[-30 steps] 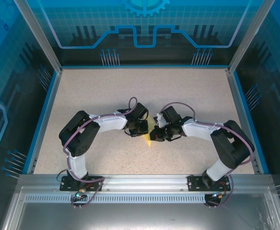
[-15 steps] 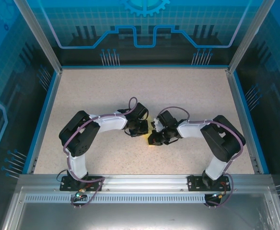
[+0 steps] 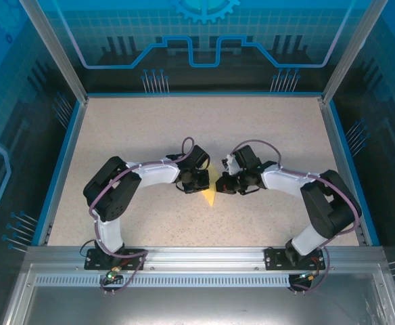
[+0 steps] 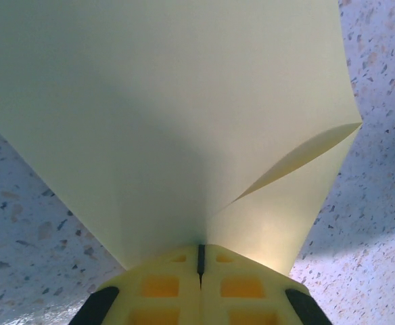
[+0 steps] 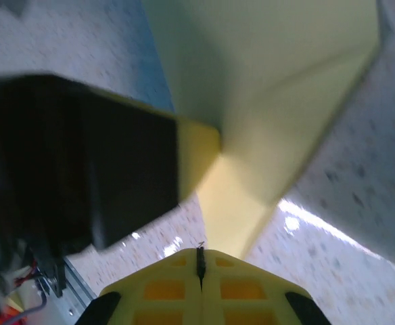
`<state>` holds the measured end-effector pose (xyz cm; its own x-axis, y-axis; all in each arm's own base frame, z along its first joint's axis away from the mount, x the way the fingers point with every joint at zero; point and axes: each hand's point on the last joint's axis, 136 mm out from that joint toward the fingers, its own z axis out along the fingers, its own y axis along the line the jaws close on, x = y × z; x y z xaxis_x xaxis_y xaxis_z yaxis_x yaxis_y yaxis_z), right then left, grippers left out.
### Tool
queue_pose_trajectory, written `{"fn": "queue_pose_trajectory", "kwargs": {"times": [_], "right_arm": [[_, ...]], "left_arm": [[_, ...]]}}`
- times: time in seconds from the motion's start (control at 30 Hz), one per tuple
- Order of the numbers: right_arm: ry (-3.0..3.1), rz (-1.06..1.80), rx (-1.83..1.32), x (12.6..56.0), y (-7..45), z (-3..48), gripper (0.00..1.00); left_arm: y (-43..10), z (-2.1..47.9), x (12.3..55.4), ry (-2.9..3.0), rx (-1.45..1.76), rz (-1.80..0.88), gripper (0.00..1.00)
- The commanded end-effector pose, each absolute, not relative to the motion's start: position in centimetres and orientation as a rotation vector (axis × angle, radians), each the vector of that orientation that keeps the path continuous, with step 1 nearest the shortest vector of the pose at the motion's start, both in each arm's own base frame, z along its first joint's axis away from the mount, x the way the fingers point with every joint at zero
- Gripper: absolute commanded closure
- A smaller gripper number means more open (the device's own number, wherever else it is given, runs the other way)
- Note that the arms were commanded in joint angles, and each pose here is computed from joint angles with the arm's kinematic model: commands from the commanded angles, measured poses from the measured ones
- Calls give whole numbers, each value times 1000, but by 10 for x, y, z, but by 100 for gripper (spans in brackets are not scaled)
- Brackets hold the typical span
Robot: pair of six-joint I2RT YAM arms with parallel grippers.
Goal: Fold a paper plane with a square sheet of paper (pick it up from the middle)
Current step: Third fold the triangle at the center of the table.
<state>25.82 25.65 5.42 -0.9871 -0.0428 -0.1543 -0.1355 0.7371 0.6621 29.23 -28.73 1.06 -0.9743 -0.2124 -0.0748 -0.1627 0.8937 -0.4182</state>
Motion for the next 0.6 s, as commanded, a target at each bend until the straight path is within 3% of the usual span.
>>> {"fn": "queue_pose_trajectory", "kwargs": {"times": [0.0,0.4,0.57], "right_arm": [[2829,1080,-185,263,263,43,100],[2991,932,-104,251,248,-5,100],[2938,985,-140,250,255,15,100]], "left_arm": [[-240,-43,251,3121,-357,-277,100],[-239,-43,250,3123,-362,-267,100],[-238,-44,250,3124,-362,-262,100]]}}
